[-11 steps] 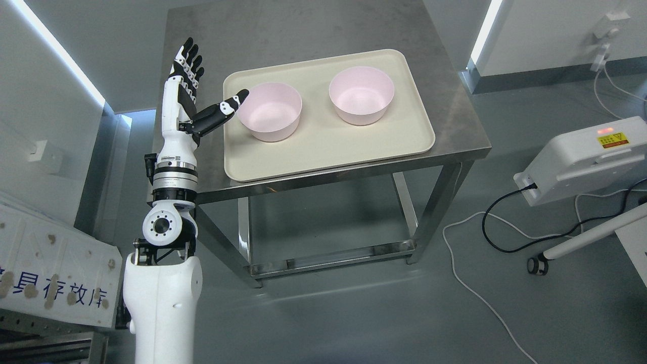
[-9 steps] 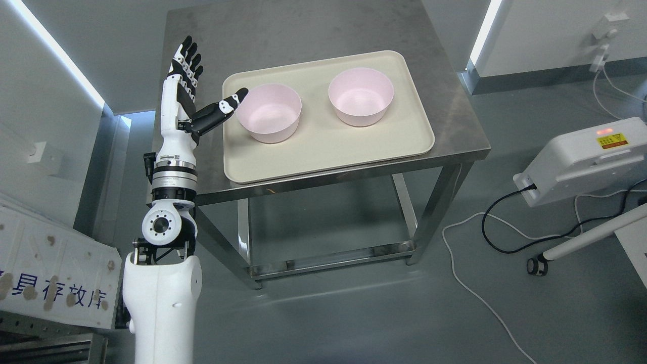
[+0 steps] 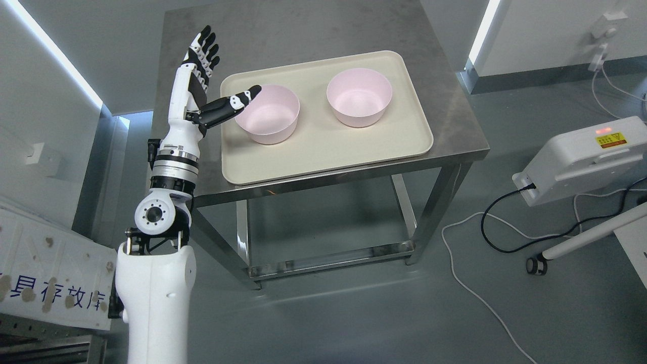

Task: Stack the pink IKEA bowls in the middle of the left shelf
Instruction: 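Reach the left hand toward the pink bowl nearer the robot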

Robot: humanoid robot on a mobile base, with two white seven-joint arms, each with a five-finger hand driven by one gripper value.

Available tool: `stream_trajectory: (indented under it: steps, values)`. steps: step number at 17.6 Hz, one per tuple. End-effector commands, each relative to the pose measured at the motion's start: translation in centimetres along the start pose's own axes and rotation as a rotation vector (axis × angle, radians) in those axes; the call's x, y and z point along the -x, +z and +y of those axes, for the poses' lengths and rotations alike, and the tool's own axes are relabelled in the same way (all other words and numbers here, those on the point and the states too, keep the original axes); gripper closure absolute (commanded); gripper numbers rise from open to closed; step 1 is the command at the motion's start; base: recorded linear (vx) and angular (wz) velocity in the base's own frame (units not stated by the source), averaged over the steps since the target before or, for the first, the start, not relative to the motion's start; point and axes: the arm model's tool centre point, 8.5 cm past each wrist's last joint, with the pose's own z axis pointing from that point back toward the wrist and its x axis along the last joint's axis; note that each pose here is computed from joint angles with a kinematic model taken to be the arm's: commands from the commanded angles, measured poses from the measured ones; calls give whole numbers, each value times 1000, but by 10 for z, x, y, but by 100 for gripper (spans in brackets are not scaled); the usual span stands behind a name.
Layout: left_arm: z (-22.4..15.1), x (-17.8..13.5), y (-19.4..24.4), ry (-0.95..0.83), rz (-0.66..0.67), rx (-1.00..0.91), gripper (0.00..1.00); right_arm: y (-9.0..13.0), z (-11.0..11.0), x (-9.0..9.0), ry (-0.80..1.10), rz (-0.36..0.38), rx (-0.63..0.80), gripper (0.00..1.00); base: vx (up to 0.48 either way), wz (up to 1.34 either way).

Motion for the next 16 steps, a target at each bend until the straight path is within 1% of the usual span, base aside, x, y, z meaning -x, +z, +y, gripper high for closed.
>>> stream_trajectory:
  steps: [1, 3, 6, 7, 8, 10, 11, 13, 16]
  values:
    - [45, -2, -13, -148, 139, 130, 3, 1, -11, -2, 3, -2, 18, 0, 4, -24]
    - [61, 12, -9, -224, 240, 142, 3, 1, -11, -2, 3, -2, 20, 0, 18, -30]
    - [79, 13, -16, -301, 291, 158, 5, 1, -11, -2, 3, -2, 18, 0, 17, -5]
    - [84, 14, -19, -321, 308, 181, 6, 1, -11, -2, 3, -2, 20, 0, 3, 29]
    - [84, 21, -20, -354, 349, 227, 7, 1, -11, -2, 3, -2, 18, 0, 3, 29]
    - [65, 30, -18, -398, 395, 351, 12, 1, -11, -2, 3, -2, 20, 0, 0, 0]
    - [59, 30, -19, -407, 400, 383, 17, 1, -11, -2, 3, -2, 18, 0, 0, 0]
    - [46, 19, -35, -430, 371, 411, 26, 1, -11, -2, 3, -2, 18, 0, 0, 0]
    - [33, 22, -56, -507, 404, 434, 28, 1, -11, -2, 3, -2, 18, 0, 0, 0]
